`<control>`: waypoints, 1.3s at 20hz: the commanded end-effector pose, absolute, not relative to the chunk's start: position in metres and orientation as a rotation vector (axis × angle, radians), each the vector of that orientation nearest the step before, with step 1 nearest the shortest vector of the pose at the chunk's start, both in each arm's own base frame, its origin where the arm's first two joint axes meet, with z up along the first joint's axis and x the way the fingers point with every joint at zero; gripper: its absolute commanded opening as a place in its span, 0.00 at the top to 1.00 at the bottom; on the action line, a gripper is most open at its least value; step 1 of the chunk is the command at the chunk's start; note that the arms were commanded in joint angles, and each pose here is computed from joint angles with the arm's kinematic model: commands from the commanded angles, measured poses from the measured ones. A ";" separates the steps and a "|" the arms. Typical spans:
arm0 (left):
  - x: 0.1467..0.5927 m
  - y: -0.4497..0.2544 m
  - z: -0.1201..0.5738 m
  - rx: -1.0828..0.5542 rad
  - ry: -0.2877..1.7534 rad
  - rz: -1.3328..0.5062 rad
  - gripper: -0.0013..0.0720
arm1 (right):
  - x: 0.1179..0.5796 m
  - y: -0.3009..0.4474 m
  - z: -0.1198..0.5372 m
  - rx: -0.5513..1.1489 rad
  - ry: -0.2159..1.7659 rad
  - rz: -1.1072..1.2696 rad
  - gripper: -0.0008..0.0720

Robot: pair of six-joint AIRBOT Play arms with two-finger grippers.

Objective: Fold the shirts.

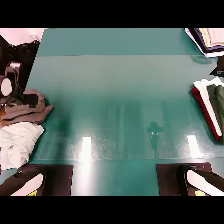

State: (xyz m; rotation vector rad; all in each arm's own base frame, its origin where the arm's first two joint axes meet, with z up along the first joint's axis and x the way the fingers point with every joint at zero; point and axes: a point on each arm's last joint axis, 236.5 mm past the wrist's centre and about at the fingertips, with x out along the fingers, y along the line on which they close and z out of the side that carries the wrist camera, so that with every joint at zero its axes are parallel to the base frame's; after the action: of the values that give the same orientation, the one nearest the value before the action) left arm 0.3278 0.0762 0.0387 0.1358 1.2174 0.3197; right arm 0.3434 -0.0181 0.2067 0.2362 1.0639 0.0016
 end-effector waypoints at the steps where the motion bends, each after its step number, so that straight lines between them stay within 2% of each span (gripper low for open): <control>1: 0.327 0.092 0.003 0.077 1.192 0.341 0.04 | 0.343 -0.018 0.207 0.235 1.064 0.003 0.95; 3: 0.341 0.091 0.002 0.081 1.125 0.319 0.04 | 0.342 -0.017 0.206 0.235 1.070 0.004 0.95; 4: 0.348 0.090 0.003 0.083 1.095 0.309 0.14 | 0.341 -0.017 0.206 0.236 1.075 0.005 0.95; 5: 0.353 0.089 0.000 0.083 1.086 0.302 0.16 | 0.340 -0.017 0.205 0.236 1.079 0.005 0.95; 12: 0.336 0.081 -0.057 0.041 1.290 0.293 0.17 | 0.335 -0.016 0.203 0.236 1.101 0.007 0.95; 13: 0.337 0.080 -0.055 0.035 1.288 0.293 0.41 | 0.335 -0.016 0.203 0.236 1.101 0.007 0.95; 14: 0.340 0.079 -0.051 0.029 1.284 0.294 0.91 | 0.335 -0.016 0.203 0.236 1.101 0.007 0.95; 16: 0.347 0.080 -0.036 0.019 1.271 0.302 0.90 | 0.335 -0.016 0.203 0.236 1.101 0.007 0.95; 18: 0.357 0.079 -0.011 0.011 1.254 0.295 0.94 | 0.335 -0.016 0.203 0.236 1.101 0.007 0.95; 20: 0.378 0.063 0.033 -0.010 1.182 0.214 0.94 | 0.336 -0.014 0.203 0.239 1.100 0.013 0.95; 23: 0.407 0.007 0.146 -0.105 0.925 -0.025 0.94 | 0.336 -0.014 0.203 0.240 1.099 0.014 0.95; 26: 0.391 -0.077 0.290 -0.207 0.613 -0.376 0.94 | 0.339 -0.015 0.205 0.240 1.083 0.012 0.95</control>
State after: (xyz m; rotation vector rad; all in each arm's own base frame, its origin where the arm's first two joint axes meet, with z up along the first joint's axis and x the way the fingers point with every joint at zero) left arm 0.4095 0.0036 0.1655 -0.1296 0.8735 -0.0309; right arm 0.3366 -0.0152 0.2034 0.2396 1.0967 0.0117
